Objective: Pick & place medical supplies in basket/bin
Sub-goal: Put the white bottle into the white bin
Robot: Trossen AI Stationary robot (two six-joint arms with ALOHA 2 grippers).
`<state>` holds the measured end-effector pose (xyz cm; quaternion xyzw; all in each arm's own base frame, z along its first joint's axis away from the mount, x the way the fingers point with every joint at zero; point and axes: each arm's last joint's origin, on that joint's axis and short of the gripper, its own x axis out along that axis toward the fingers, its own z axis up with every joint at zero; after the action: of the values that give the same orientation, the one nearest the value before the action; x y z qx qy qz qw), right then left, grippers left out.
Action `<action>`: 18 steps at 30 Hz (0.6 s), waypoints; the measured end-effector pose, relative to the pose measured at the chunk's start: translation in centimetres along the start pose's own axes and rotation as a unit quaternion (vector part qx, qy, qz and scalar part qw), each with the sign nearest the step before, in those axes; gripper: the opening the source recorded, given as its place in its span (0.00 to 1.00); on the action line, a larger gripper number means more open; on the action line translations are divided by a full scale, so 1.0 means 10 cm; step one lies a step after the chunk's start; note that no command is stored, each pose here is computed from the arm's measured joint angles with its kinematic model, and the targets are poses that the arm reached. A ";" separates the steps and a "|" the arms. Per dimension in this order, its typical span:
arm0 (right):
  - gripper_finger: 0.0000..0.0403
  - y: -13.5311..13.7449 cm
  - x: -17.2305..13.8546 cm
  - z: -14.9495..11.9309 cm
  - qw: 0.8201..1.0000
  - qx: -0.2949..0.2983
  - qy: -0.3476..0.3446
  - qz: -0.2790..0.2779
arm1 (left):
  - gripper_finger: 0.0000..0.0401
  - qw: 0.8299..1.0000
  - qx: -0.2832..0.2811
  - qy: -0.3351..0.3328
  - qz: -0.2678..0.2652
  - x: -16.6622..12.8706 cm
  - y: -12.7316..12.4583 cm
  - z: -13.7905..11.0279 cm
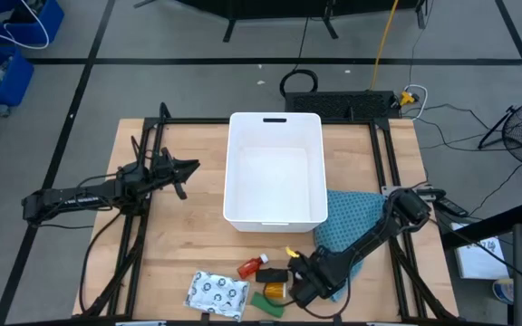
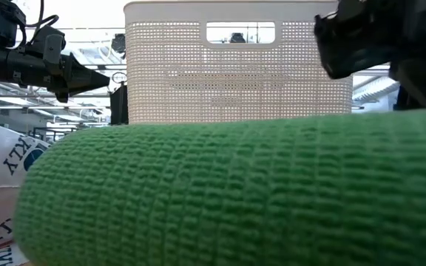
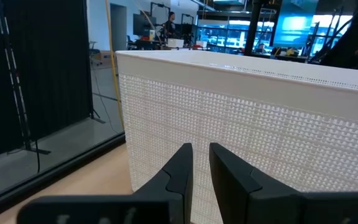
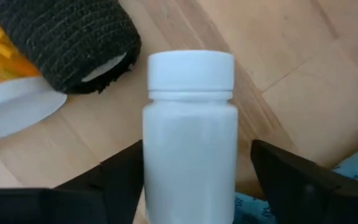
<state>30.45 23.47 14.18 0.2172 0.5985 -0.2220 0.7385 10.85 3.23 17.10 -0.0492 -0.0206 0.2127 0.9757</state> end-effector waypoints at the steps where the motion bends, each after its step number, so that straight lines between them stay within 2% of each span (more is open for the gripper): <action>1: 0.63 0.01 0.00 -0.02 1.000 -0.002 -0.008 -0.001 | 0.14 1.000 -0.001 0.000 0.000 0.00 0.00 0.00; 7: 0.39 0.05 -0.05 -0.17 0.999 -0.032 -0.035 -0.002 | 0.14 1.000 -0.006 0.000 -0.002 0.00 0.00 0.00; 10: 0.39 0.05 -0.13 -0.23 0.997 -0.060 -0.044 0.002 | 0.14 1.000 -0.006 0.001 -0.002 0.00 0.00 0.00; 14: 0.39 -0.01 -0.31 -0.21 0.996 -0.069 -0.060 0.002 | 0.14 1.000 -0.004 0.001 -0.002 0.00 0.00 0.00; 18: 0.40 -0.09 -0.63 -0.12 0.989 -0.093 -0.113 0.016 | 0.14 1.000 -0.004 0.001 -0.002 0.00 0.00 0.00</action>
<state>27.77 23.85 20.04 0.1310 0.5254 -0.1766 0.8220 10.85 3.22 17.08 -0.0531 -0.0202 0.2107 0.9759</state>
